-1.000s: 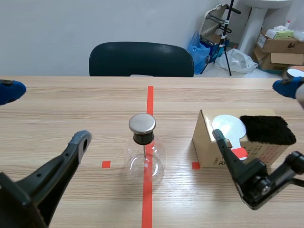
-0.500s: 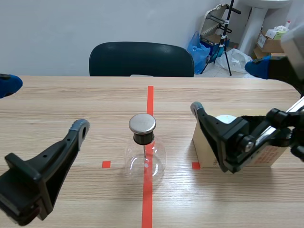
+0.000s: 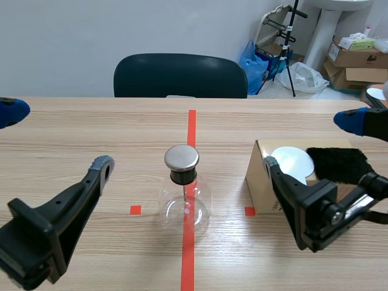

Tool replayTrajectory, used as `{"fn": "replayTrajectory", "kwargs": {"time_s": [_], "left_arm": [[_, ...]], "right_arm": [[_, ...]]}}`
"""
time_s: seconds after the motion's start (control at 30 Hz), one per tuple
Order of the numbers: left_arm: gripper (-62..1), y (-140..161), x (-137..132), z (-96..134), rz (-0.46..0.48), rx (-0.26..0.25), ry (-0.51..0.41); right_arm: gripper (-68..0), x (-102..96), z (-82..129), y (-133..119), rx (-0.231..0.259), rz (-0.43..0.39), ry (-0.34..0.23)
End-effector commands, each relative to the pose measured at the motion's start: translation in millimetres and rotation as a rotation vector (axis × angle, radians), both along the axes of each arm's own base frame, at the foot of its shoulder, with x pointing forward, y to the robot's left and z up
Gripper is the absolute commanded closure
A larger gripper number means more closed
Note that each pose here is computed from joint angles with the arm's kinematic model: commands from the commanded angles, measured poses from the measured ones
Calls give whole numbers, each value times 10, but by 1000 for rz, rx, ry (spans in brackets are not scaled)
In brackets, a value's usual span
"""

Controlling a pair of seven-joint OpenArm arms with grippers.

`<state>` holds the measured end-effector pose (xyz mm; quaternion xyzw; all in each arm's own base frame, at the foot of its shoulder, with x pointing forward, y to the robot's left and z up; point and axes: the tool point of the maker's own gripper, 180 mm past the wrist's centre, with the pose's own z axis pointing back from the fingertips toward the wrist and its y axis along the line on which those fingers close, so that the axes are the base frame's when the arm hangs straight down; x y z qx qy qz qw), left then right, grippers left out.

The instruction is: Do the electroscope experiment

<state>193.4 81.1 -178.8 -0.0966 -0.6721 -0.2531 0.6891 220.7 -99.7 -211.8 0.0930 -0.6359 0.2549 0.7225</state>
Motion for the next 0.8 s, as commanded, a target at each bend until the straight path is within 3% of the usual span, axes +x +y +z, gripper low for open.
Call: {"fn": "replayTrajectory", "kwargs": {"time_s": [0.0,0.33,0.53,0.77], "left_arm": [[-623,0,-4,40,1,-17,-11],[-623,15,-3,-28,9,0,21],[-623,15,-3,-28,9,0,21],[-623,-7,-21,-60,-33,28,36]], "right_arm": [[-679,23,68,9,18,2,-24],[-679,25,41,1,13,-6,-11],[-679,15,-81,-32,-21,-19,49],[-679,14,-85,-32,-22,-19,51]]}}
